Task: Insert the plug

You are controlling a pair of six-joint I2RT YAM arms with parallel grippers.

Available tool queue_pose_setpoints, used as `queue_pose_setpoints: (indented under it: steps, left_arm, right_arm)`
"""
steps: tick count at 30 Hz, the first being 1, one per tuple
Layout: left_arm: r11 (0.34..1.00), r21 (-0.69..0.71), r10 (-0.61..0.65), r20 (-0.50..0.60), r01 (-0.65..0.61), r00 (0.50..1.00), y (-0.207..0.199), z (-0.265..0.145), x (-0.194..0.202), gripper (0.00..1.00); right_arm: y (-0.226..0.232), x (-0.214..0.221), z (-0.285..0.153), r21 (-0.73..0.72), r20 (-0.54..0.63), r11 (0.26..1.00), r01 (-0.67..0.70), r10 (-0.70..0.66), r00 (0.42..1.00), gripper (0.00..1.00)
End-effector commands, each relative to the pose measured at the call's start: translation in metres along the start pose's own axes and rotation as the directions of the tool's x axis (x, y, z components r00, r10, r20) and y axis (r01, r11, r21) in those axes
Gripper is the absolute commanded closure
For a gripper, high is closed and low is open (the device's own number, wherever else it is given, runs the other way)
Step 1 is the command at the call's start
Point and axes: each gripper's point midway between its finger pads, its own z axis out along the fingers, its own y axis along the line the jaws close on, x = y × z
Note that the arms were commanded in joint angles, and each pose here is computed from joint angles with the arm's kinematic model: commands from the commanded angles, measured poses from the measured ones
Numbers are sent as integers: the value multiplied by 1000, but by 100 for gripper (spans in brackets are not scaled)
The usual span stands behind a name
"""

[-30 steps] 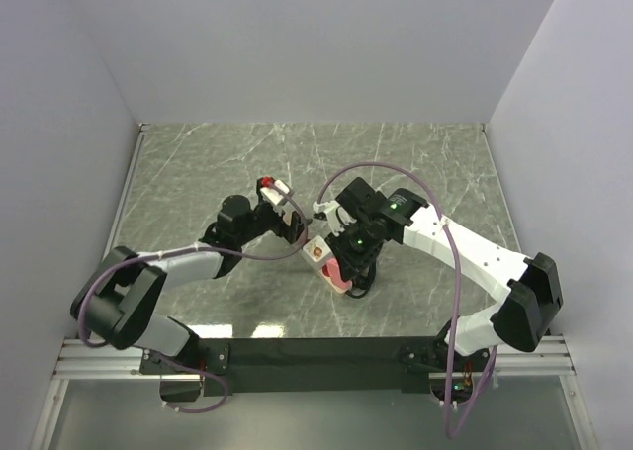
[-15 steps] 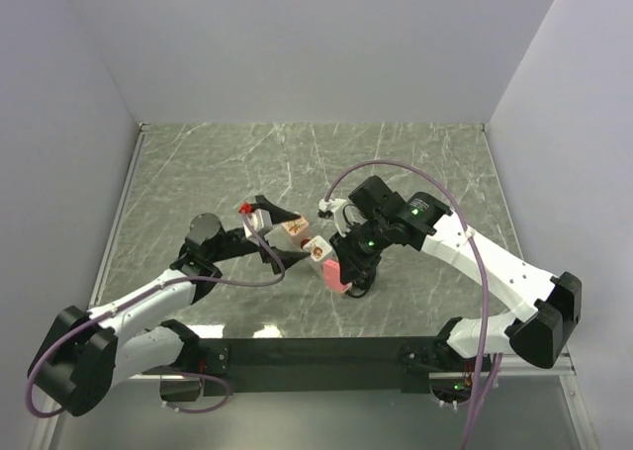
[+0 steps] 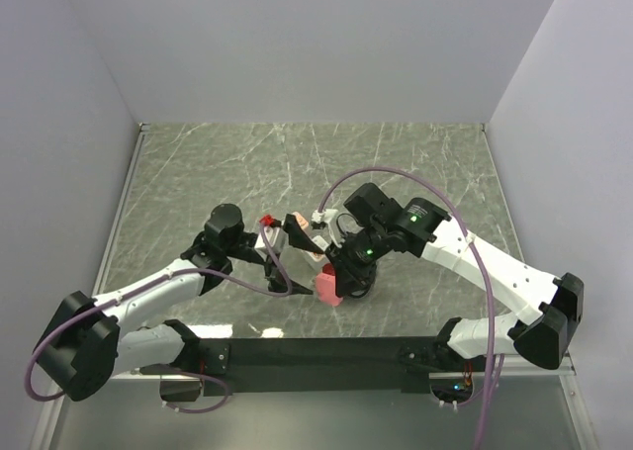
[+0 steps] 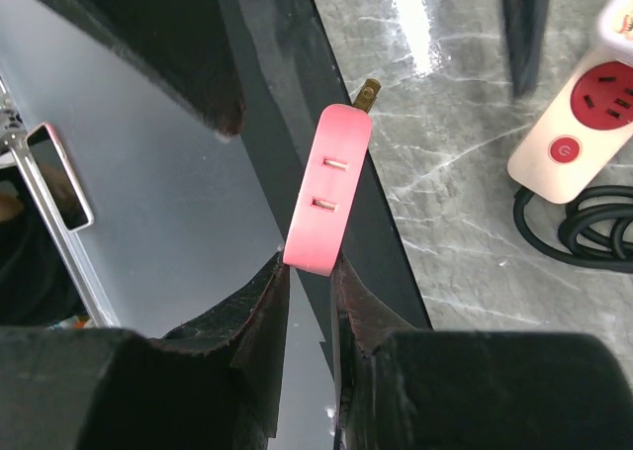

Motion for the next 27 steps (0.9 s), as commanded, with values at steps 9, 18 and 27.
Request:
queue_pose_setpoints:
  steps: [9,18,27]
  left_arm:
    - [987,159,-12,-32,17,999,-14,29,0,6]
    - [974,213,-64,-87,82,994,-11,47,9,33]
    - [942,311,-88,-124,123,988,-18,50,24,80]
  right_arm:
    - [10,-3,-1,-16,8,998,58,-58,998,100]
    - [10,-1,0,-1,5,998,63,-63,998,100]
    - [-7,-6,-8,125,40,990,60,-65,997,100]
